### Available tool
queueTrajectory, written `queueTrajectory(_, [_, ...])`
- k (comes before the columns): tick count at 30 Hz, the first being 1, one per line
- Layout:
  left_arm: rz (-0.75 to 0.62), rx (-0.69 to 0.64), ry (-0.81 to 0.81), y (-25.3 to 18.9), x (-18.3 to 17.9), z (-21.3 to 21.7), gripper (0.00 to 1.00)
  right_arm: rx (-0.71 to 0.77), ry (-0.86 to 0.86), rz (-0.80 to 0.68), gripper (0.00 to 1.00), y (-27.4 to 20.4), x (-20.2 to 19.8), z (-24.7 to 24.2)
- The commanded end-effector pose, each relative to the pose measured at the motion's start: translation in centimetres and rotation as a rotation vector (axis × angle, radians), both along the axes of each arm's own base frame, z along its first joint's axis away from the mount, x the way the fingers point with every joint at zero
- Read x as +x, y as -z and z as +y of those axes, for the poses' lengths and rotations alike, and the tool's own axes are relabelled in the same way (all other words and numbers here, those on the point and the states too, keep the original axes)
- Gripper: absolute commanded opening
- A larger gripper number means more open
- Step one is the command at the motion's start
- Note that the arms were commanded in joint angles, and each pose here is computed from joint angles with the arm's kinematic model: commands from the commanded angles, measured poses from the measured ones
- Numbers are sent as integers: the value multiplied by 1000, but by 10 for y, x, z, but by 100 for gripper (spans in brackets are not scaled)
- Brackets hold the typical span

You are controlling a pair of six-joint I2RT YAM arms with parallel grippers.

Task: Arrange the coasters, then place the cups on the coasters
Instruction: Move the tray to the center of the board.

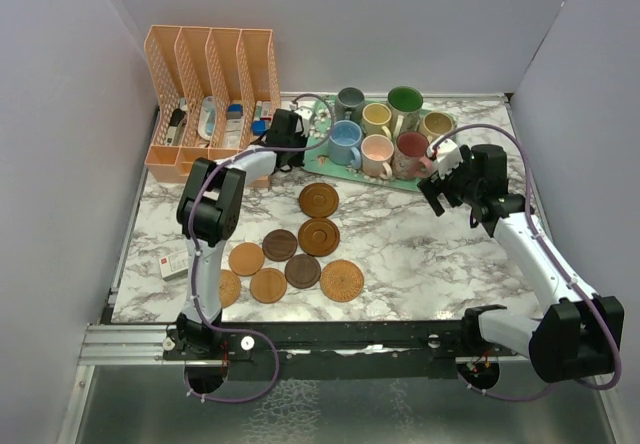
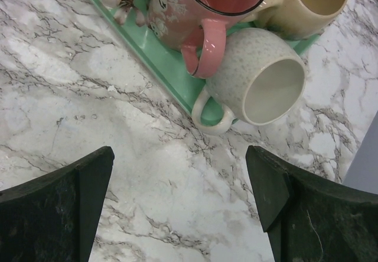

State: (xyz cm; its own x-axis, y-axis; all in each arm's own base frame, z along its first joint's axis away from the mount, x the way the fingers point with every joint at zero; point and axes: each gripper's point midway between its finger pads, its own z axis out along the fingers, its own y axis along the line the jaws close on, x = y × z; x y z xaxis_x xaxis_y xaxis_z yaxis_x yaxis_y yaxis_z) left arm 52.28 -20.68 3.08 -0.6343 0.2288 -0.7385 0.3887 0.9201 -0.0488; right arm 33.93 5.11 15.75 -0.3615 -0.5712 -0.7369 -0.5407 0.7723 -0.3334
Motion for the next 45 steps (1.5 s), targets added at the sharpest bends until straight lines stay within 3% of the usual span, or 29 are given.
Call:
queueTrajectory(1, [255, 42, 33, 44, -79, 9, 1, -21, 70, 16, 96, 7, 5, -11])
queueTrajectory(6, [256, 44, 34, 44, -92, 12, 3, -180, 156, -8, 95, 31, 17, -42])
queueTrajectory(17, [277, -5, 124, 42, -117, -2, 12, -274, 282, 21, 95, 54, 25, -70])
queueTrajectory(24, [240, -24, 149, 27, -116, -8, 15, -119, 284, 30, 93, 32, 39, -63])
queueTrajectory(33, [88, 18, 157, -17, -86, -5, 38, 35, 385, 7, 91, -10, 73, -79])
queueTrajectory(38, [2, 62, 142, -40, -67, 0, 45, 24, 423, 42, 89, 4, 94, -86])
queueTrajectory(45, [-45, 79, 140, -53, -61, 3, 46, 31, 399, 114, 86, 31, 112, -82])
